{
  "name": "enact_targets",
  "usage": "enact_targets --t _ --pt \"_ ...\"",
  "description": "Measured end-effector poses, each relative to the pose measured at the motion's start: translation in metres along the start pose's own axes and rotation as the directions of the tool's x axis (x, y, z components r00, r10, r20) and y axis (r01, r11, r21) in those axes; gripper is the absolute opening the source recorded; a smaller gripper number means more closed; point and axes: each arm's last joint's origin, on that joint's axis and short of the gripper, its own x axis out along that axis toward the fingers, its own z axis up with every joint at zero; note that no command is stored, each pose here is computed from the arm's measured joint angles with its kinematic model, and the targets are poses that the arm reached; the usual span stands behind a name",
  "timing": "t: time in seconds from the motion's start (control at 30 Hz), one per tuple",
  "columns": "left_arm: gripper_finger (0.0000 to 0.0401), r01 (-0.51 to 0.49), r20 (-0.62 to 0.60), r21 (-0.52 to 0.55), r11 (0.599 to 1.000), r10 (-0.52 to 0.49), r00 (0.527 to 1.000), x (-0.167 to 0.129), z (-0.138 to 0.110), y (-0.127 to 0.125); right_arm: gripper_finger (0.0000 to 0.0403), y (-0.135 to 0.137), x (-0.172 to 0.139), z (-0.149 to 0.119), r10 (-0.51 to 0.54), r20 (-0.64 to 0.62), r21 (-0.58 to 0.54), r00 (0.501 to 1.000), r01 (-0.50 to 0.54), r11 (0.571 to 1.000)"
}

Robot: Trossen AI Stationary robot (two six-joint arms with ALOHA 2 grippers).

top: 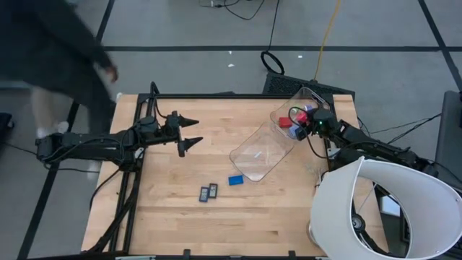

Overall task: Pick & Place Office items
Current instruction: Put the pink charger adapter into the right transparent bin, then put the dark blue digital timer into the left transparent bin

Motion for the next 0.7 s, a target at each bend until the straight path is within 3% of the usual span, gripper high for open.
enact_targets --t 0.43,0.7 --pt "0.0367 0.0 0.0 -0.002 1.0 0.0 1.0 0.0 0.0 0.0 0.0229 0.0001 0.0 0.0007 0.001 0.007 0.009 1.0 -0.001 1.0" --pt "0.0367 0.003 0.007 -0.154 0.988 -0.002 1.0 0.0 0.0007 -0.0001 0.0226 0.0001 0.0 0.0007 0.001 0.007 0.009 1.0 -0.001 1.0"
